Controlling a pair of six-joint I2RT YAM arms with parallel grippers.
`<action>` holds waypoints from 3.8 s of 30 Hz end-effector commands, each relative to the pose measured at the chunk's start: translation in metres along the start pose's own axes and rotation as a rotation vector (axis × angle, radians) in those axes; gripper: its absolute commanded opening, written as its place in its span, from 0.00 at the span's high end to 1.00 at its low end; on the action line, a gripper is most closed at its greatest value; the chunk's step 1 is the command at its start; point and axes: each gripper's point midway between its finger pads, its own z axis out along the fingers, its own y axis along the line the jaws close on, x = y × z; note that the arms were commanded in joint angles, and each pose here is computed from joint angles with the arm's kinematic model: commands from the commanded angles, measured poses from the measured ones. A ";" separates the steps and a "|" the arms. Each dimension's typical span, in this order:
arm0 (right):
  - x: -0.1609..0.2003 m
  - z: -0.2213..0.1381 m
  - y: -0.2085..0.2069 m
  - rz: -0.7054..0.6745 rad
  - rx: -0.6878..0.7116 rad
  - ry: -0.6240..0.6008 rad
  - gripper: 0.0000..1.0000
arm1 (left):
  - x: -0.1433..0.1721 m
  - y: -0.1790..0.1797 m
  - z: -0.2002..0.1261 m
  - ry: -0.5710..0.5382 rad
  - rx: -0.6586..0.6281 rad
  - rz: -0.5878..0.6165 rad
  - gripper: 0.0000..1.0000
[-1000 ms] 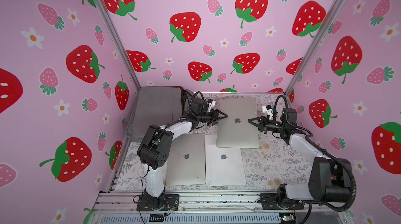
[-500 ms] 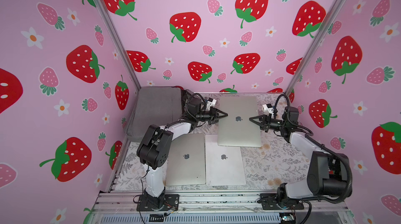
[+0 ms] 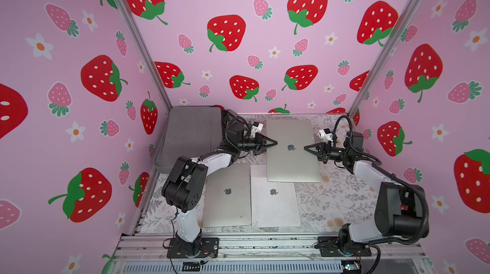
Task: Open the zippered laptop bag and take out the laptop
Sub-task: Place the laptop at the center of the board, then reset both arms
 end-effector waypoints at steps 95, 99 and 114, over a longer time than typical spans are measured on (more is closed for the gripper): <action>0.003 -0.091 -0.056 -0.058 0.646 -0.281 0.14 | 0.143 0.112 0.146 0.031 -0.462 0.030 0.58; 0.007 -0.091 -0.059 -0.052 0.645 -0.278 0.13 | 0.136 0.112 0.133 0.030 -0.545 0.072 0.56; 0.017 -0.072 -0.057 -0.249 0.699 -0.234 0.04 | 0.042 0.082 -0.053 -0.129 -1.010 0.472 0.29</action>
